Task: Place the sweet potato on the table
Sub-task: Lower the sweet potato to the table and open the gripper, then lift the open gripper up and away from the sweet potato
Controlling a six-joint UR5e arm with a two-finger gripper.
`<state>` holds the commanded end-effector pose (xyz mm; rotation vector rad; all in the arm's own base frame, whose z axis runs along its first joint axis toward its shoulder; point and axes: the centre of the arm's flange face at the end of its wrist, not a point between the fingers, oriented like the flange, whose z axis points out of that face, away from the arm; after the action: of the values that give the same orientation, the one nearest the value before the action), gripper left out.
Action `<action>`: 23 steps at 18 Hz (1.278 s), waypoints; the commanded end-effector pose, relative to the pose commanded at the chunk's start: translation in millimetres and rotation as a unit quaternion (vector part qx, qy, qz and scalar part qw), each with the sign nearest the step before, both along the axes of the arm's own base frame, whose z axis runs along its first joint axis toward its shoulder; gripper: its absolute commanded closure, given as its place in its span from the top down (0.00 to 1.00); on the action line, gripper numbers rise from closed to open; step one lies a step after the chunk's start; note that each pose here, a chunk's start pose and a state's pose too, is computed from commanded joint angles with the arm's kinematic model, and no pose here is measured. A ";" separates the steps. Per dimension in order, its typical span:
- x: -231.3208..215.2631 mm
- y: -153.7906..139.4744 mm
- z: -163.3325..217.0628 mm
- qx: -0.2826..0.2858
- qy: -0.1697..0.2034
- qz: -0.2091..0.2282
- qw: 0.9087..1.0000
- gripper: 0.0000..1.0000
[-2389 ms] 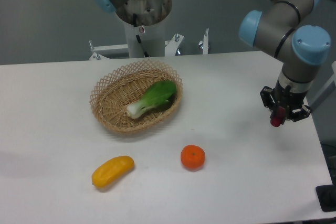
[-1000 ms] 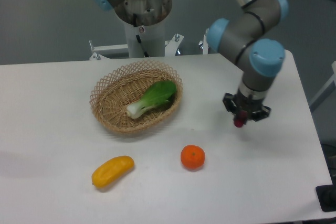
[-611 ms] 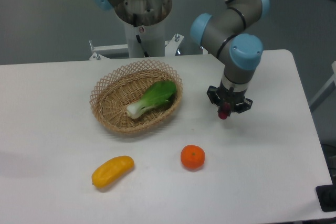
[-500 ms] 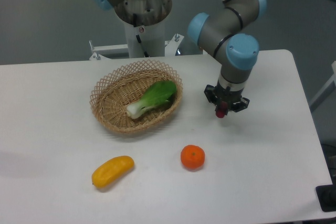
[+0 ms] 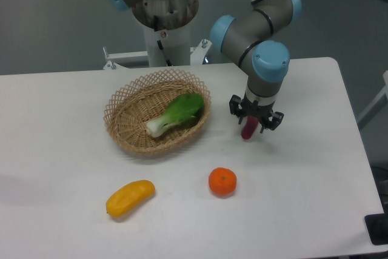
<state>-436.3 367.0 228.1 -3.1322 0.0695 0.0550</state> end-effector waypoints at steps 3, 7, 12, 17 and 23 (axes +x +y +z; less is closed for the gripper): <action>-7.7 2.1 10.4 0.006 0.011 -0.002 1.000 1.00; -27.6 8.9 31.6 0.020 0.030 -0.003 0.999 1.00; -57.0 18.2 45.4 0.025 0.047 -0.032 0.998 1.00; -87.8 19.8 61.7 0.031 0.068 -0.038 0.996 1.00; -119.6 13.2 77.3 0.017 0.046 -0.067 0.996 1.00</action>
<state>-555.9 380.2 305.4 -3.0800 0.2771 0.1985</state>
